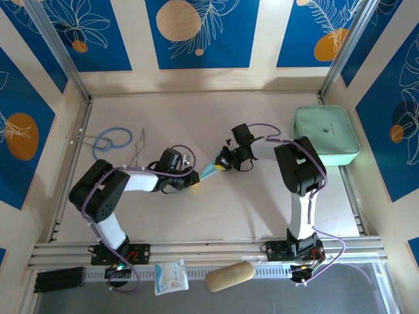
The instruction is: Fold a paper plane with a square sheet of paper (pick it up from the middle)
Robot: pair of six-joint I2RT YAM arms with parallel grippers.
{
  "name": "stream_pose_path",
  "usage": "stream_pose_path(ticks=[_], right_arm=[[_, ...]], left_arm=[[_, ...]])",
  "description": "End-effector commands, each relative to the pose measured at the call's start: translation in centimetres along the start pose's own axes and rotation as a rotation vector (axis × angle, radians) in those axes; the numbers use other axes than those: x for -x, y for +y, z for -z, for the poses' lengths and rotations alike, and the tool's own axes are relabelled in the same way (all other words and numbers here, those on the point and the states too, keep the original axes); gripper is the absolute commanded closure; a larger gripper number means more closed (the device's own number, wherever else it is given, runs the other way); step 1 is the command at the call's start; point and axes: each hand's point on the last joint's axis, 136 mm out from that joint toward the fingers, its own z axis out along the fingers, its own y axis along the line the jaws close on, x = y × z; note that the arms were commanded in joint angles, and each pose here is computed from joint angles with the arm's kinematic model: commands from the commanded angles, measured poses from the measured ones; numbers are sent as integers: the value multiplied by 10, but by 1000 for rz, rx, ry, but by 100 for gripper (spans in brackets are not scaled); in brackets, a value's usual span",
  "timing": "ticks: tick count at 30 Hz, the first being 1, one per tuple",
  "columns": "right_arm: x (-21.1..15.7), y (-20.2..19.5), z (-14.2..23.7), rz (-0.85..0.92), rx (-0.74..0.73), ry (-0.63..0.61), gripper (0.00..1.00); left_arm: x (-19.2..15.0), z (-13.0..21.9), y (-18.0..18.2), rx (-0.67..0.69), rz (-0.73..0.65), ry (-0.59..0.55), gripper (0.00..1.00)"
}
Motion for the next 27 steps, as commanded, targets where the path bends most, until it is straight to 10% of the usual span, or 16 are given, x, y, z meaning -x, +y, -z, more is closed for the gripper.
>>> stream_pose_path(ticks=[1, 14, 27], right_arm=[[-25, -94, -6, -179, -307, 41, 94], [-25, -96, -11, -184, -312, 49, 94], [-23, -96, -13, -178, -312, 55, 94]], left_arm=[[-3, 16, -2, 14, 9, 21, 87], [37, -10, -76, -105, -106, 6, 86], [-8, -38, -9, 53, -35, 145, 89]])
